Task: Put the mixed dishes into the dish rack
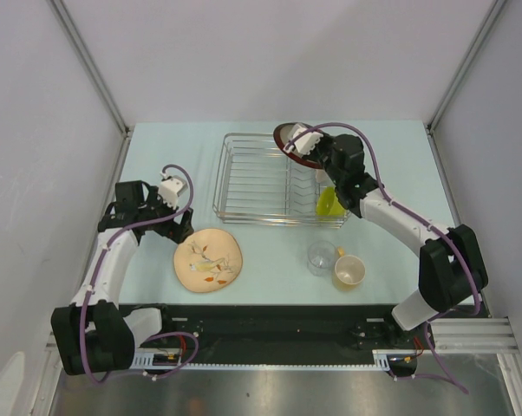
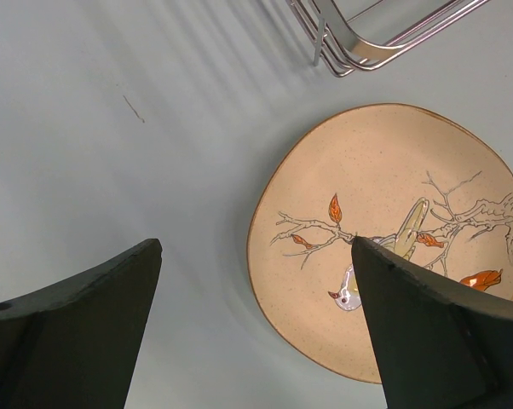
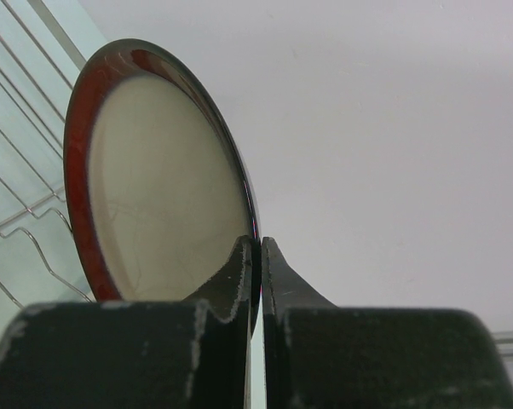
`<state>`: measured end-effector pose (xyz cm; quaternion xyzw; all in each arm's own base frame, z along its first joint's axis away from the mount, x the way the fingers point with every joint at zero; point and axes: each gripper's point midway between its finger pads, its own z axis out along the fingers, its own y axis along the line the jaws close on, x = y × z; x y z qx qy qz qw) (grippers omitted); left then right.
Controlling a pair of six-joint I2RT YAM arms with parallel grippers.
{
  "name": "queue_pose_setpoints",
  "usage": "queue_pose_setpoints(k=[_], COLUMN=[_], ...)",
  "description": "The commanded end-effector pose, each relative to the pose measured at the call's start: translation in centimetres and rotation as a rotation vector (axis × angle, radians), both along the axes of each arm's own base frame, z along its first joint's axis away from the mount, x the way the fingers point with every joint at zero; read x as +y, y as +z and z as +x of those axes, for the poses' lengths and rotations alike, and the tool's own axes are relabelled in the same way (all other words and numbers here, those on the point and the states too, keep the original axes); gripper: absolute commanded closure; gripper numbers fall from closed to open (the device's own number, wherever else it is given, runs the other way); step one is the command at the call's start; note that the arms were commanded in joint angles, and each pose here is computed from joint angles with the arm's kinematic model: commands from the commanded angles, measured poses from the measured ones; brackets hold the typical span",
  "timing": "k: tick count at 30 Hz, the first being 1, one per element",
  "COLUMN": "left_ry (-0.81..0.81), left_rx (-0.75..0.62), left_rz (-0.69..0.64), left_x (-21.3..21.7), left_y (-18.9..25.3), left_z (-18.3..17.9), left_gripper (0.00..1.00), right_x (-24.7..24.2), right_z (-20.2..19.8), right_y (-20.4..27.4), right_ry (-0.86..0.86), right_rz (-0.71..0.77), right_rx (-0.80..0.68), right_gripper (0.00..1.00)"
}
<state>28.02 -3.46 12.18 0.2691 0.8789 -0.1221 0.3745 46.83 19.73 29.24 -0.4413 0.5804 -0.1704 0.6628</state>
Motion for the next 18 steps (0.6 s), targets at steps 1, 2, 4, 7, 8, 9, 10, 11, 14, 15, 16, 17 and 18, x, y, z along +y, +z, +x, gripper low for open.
queue_pose_setpoints(k=[1, 2, 4, 7, 8, 9, 10, 11, 14, 15, 16, 17, 18], left_ry=[0.012, 0.011, 0.014, 0.013, 0.014, 0.013, 0.013, 0.014, 0.011, 0.012, 0.012, 0.011, 0.012], left_rx=[-0.074, -0.075, -0.073, -0.067, -0.067, -0.067, -0.066, -0.066, -0.065, -0.066, -0.065, -0.062, -0.064], left_rz=[-0.007, -0.006, -0.005, -0.007, -0.008, -0.007, -0.009, -0.008, 0.001, 0.000, 0.002, 0.000, 0.000], left_x=[0.1, 0.1, 0.2, 0.2, 0.2, 0.2, 0.2, 0.2, 0.3, 0.3, 0.3, 0.3, 0.3], left_y=[2.3, 2.3, 2.2, 1.9, 1.9, 1.9, 1.9, 1.8, 1.6, 1.6, 1.5, 1.4, 1.4], left_z=[1.0, 0.9, 1.0, 1.1, 1.2, 1.2, 1.2, 1.2, 1.2, 1.2, 1.2, 1.2, 1.2], left_gripper=[0.01, 0.01, 0.01, 0.01, 0.01, 0.01, 0.01, 0.01, 0.01, 0.01, 0.01, 0.01, 0.01], right_x=[0.0, 0.1, 0.8, 2.0, 2.3, 2.4, 2.6, 2.7, 2.7, 2.4, 2.4, 2.3, 2.4], right_z=[-1.0, -0.9, -0.7, -0.3, 0.0, 0.1, 0.1, 0.3, 0.5, 0.5, 0.5, 0.5, 0.5], right_y=[6.7, 6.4, 5.0, 2.6, 1.6, 1.3, 1.0, 0.3, -0.6, -0.6, -0.8, -0.8, -0.8], right_ry=[0.023, 0.028, 0.060, 0.080, 0.081, 0.074, 0.076, 0.073, 0.054, 0.040, 0.034, 0.028, 0.022], right_rz=[0.088, 0.083, 0.038, -0.030, -0.054, -0.060, -0.064, -0.078, -0.091, -0.082, -0.075, -0.068, -0.055], right_rx=[-0.176, -0.171, -0.140, -0.101, -0.090, -0.086, -0.083, -0.070, -0.052, -0.047, -0.042, -0.037, -0.033], right_gripper=[1.00, 1.00, 1.00, 1.00, 1.00, 1.00, 1.00, 1.00, 1.00, 1.00, 1.00, 1.00, 1.00])
